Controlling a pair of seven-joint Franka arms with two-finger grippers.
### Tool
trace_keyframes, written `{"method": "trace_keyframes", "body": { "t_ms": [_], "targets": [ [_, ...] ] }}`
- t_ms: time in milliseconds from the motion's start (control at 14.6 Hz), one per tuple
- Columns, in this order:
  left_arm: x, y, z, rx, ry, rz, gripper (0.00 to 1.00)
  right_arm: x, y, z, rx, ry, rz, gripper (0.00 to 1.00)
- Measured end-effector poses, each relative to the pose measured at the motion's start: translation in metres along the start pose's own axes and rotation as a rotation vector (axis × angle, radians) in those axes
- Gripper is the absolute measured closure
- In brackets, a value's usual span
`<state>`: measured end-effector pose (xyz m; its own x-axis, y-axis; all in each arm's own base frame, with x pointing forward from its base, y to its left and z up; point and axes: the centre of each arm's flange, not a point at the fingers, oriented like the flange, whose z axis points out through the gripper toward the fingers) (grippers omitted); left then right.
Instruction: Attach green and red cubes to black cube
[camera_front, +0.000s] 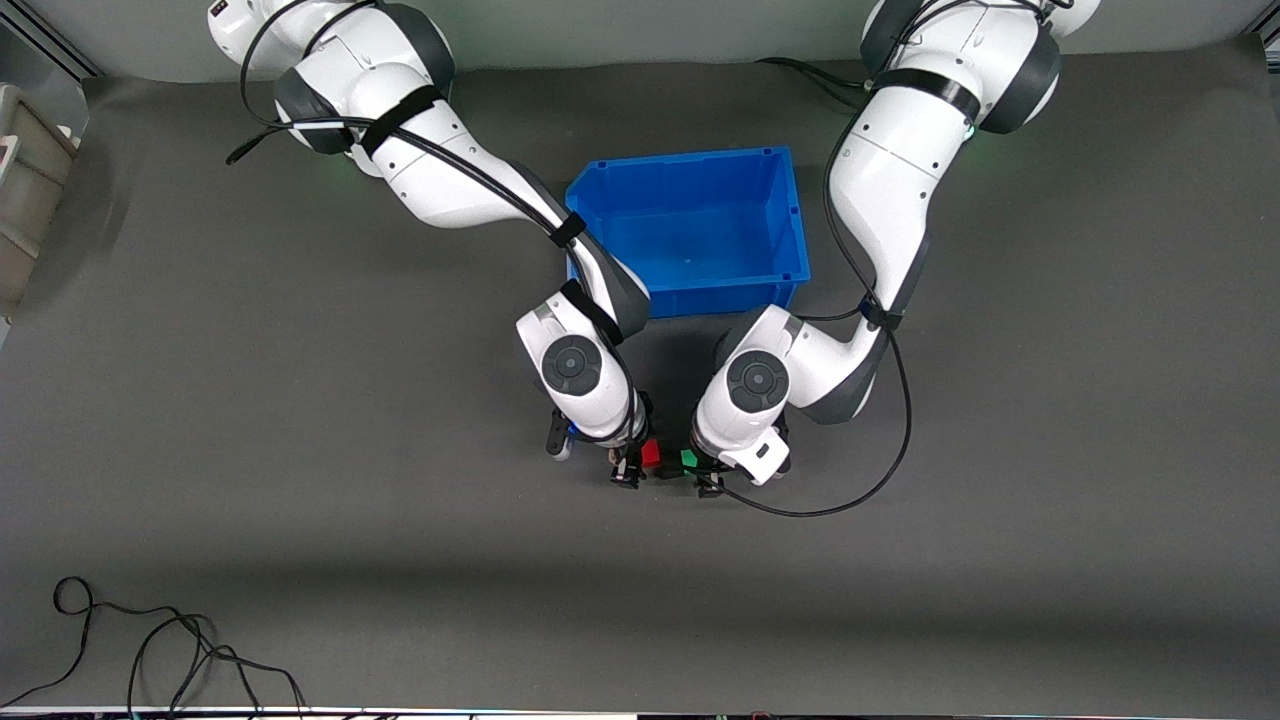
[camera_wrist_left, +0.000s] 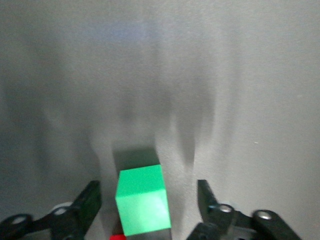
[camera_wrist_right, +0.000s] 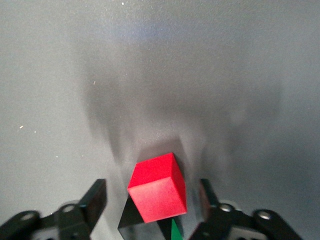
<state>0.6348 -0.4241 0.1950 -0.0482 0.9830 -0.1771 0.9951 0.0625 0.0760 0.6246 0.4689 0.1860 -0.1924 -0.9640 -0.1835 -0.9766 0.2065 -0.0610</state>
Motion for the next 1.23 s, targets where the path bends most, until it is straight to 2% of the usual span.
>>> {"method": "trace_keyframes", "body": {
  "t_ms": [68,205,342,547,684,958,1095,1232],
  "targets": [
    [0.003,0.005,-0.005,-0.011,-0.001,-0.003,0.00,0.000,0.000,0.001,0.000,0.000,0.000,0.11],
    [0.014,0.018,-0.020,-0.027,0.020,0.027,0.00,0.000,0.000,0.000,0.001,-0.001,0.000,0.11],
    [0.038,0.031,-0.036,0.021,0.074,0.112,0.00,-0.004,-0.004,-0.007,0.013,-0.014,-0.001,0.11],
    [0.095,0.056,-0.066,0.113,0.124,0.266,0.00,-0.011,-0.017,-0.031,0.046,-0.043,-0.003,0.10],
    [0.137,0.073,-0.093,0.145,0.130,0.372,0.00,-0.008,-0.030,-0.060,0.033,-0.024,-0.048,0.10],
    [0.225,0.079,-0.166,0.170,0.112,0.686,0.00,0.018,-0.053,-0.160,-0.077,0.053,-0.309,0.09],
    [0.251,0.065,-0.195,0.182,0.107,0.824,0.00,0.041,-0.063,-0.224,-0.127,0.065,-0.476,0.08],
    [0.261,0.047,-0.214,0.194,0.104,0.974,0.00,0.069,-0.064,-0.289,-0.202,0.074,-0.665,0.00]
  ]
}}
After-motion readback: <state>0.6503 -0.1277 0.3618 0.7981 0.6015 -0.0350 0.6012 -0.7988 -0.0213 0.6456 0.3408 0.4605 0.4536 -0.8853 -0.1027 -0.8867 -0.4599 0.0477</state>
